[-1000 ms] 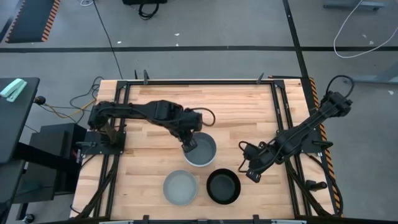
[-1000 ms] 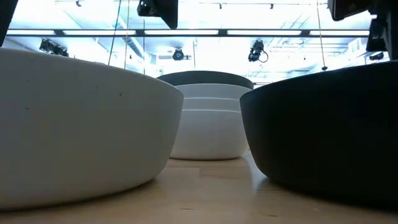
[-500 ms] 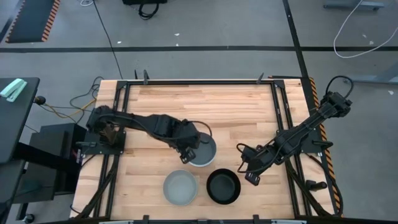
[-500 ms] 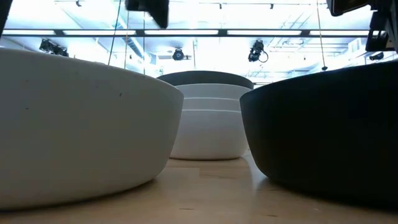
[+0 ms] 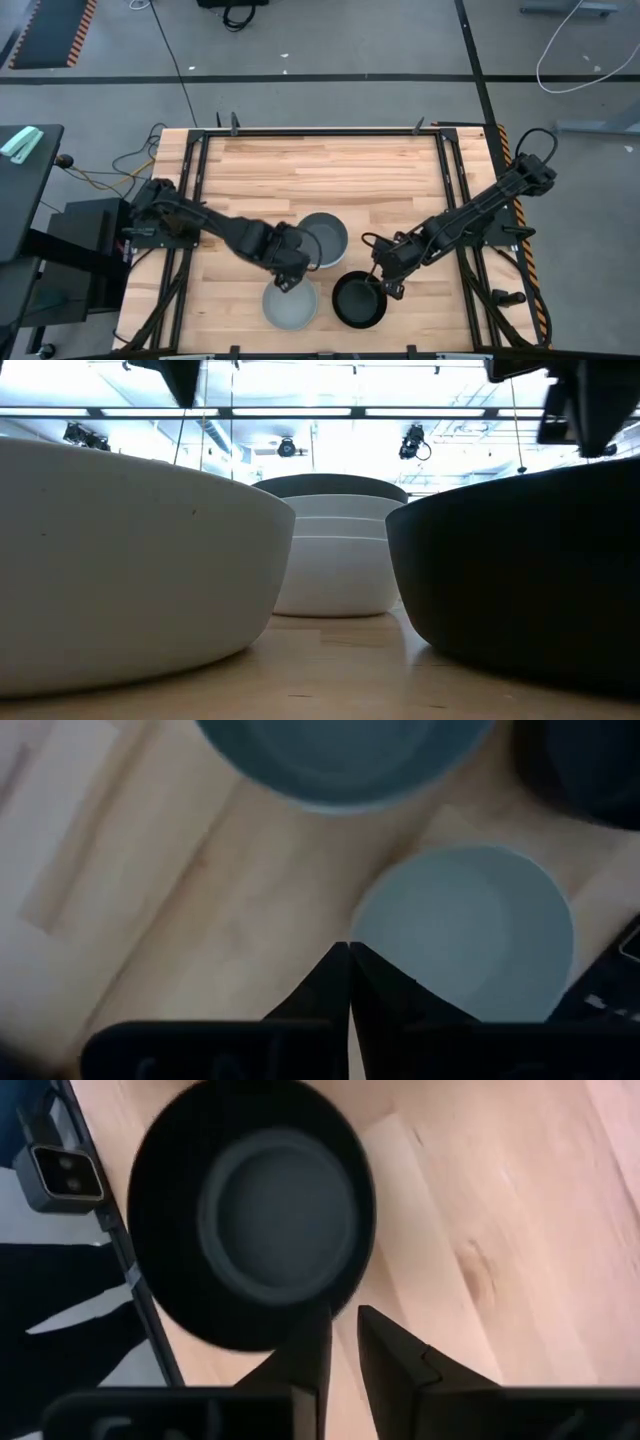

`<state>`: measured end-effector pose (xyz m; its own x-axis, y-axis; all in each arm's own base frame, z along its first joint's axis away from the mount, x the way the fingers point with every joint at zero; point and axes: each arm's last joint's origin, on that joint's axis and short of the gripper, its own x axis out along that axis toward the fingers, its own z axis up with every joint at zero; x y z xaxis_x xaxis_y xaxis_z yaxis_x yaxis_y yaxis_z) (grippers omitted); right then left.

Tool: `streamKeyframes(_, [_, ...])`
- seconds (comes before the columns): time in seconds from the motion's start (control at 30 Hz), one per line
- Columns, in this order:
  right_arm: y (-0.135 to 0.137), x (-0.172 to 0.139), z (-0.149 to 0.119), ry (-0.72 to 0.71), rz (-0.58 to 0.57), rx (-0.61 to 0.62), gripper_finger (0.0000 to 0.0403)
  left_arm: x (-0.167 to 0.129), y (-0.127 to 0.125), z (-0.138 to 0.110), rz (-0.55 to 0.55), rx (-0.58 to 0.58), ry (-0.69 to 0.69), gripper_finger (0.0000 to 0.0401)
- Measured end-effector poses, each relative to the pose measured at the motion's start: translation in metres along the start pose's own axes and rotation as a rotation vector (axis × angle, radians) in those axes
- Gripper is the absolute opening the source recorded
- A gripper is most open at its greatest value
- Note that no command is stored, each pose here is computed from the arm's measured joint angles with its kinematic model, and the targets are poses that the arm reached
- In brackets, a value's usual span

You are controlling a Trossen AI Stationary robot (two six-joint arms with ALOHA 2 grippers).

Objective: Nest bowls inside each other
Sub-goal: Stack the gray bowl on the dark gray bowl

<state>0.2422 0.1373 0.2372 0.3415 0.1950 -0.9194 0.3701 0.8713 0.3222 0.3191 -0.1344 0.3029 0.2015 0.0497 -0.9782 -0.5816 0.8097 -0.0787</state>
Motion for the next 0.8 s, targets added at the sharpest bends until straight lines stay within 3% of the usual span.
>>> streamKeyframes(0.33, [-0.004, -0.001, 0.005, -0.008, -0.004, -0.039, 0.0089, -0.003, -0.022, -0.032, -0.057, -0.055, -0.005, 0.0042])
streamKeyframes(0.47, [-0.004, -0.001, 0.005, -0.011, 0.0, -0.04, 0.0092, 0.016, -0.02, -0.044, -0.016, -0.089, 0.06, 0.0049])
streamKeyframes(0.8, [0.003, -0.001, 0.004, -0.035, 0.042, -0.051, 0.0092, 0.065, -0.014, -0.056, -0.057, -0.125, 0.192, 0.007])
